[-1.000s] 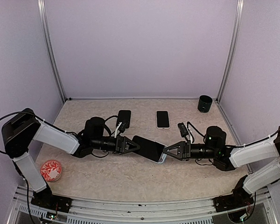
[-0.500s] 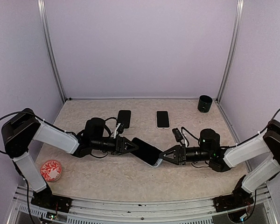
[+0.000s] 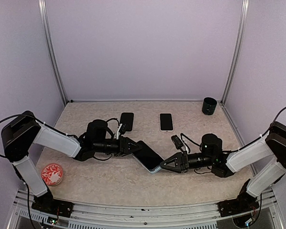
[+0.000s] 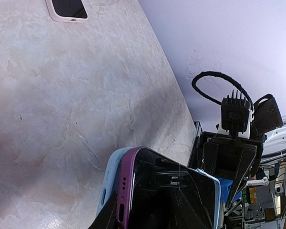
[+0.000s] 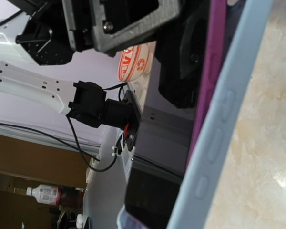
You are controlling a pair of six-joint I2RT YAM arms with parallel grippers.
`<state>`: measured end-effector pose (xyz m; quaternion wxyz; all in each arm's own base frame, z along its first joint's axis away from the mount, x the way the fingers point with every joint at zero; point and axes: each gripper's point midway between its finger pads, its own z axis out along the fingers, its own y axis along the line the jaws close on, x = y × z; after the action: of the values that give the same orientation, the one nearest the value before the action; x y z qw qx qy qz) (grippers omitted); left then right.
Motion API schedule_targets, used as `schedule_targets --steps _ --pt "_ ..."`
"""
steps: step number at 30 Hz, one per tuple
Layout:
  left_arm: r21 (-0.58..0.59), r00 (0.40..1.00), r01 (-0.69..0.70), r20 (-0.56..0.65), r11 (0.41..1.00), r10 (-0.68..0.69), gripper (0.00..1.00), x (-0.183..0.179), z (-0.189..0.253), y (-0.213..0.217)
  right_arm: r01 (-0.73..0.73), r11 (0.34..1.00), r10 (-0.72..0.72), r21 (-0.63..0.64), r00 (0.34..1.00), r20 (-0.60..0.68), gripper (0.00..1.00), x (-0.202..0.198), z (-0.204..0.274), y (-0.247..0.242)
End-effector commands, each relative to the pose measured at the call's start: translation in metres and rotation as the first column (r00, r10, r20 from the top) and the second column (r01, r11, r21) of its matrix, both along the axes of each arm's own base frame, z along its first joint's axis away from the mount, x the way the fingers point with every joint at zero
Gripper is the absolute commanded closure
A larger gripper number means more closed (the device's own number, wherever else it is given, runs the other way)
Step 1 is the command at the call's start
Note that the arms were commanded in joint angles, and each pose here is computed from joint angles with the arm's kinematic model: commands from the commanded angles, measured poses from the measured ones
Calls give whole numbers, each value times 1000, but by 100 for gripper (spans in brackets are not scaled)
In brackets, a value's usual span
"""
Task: Put the phone into the phone case
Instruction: Pick up the phone with the phone case from the center of the board.
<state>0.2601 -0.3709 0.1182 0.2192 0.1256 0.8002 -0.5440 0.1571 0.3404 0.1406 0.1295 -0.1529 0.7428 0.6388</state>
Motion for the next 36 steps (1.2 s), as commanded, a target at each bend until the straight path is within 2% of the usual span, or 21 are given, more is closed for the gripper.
schedule_targets --steps 1,10,19,36 --pt "74 1000 -20 -6 997 20 89 -4 -21 5 -54 979 19 194 983 181 68 1 63 15" --pt "47 1000 -4 -21 999 5 100 -12 -18 5 -42 978 8 203 987 163 61 5 56 17" --pt "33 998 -41 -47 999 42 100 -23 -19 6 -29 978 1 208 991 134 57 9 50 20" --pt "-7 985 -153 -76 988 152 100 -36 -15 12 -5 977 -16 213 995 96 58 15 44 27"
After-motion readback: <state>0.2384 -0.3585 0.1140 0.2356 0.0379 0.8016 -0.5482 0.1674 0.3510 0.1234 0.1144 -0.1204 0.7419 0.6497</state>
